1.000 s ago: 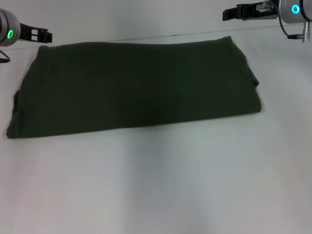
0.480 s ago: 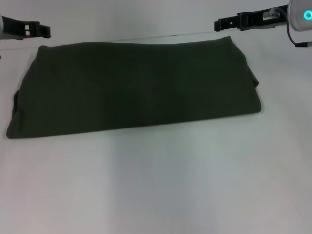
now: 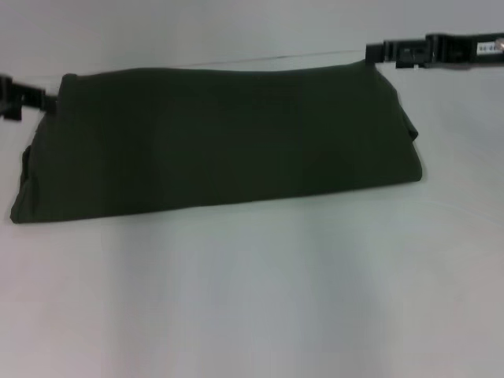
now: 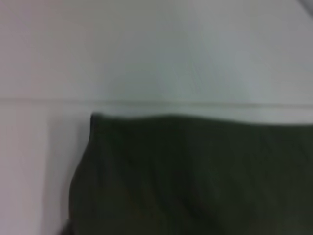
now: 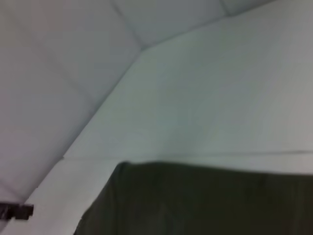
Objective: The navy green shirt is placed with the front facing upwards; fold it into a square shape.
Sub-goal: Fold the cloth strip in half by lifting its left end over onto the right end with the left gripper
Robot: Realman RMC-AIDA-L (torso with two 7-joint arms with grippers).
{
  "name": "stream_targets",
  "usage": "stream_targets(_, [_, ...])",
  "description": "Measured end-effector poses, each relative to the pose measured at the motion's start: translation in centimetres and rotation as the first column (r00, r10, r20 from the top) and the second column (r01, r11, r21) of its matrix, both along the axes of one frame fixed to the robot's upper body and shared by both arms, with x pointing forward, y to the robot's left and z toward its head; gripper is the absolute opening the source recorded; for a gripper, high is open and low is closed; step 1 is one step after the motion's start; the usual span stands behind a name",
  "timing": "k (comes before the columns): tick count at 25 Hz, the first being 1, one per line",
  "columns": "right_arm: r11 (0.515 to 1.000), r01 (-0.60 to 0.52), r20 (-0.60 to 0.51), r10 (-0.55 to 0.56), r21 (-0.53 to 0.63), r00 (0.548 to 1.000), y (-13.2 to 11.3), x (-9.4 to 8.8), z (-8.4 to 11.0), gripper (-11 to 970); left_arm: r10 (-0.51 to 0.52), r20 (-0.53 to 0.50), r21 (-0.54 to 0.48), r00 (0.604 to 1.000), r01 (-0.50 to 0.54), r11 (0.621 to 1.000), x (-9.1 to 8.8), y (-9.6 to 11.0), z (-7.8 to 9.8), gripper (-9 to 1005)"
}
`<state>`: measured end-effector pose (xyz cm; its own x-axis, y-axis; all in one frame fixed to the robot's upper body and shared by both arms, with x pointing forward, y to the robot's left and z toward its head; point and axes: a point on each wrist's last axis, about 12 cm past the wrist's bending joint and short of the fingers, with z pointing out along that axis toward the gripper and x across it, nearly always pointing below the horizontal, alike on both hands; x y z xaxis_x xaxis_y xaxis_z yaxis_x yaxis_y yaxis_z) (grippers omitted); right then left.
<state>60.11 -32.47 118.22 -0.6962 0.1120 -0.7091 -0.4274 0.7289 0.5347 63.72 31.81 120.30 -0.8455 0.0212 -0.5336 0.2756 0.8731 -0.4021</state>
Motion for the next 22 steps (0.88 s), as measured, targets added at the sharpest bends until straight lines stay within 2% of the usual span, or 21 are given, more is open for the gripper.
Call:
stream_targets(4, [0.995, -0.094, 0.052, 0.096, -0.032, 0.994, 0.0, -1.3, -0.9, 931, 0.003, -0.048, -0.014, 0.999, -0.004, 1.000, -1.1, 1.0, -1.2, 676])
stream_targets(9, [0.995, -0.096, 0.109, 0.096, -0.014, 0.989, -0.1, -2.3, -1.8, 930, 0.027, -0.121, -0.030, 0.992, -0.031, 0.999, -1.4, 1.8, -2.4, 675])
stream_targets(15, [0.996, -0.091, 0.066, 0.089, 0.021, 0.994, -0.3, -2.4, -1.6, 930, 0.077, -0.222, 0.009, 0.972, -0.076, 0.997, -0.6, 2.0, -2.7, 674])
stream_targets(22, [0.998, -0.053, -0.009, 0.054, 0.025, 0.999, -1.2, -1.8, -0.3, 930, 0.095, -0.284, 0.108, 0.954, -0.066, 0.992, -0.1, 1.1, -3.7, 673])
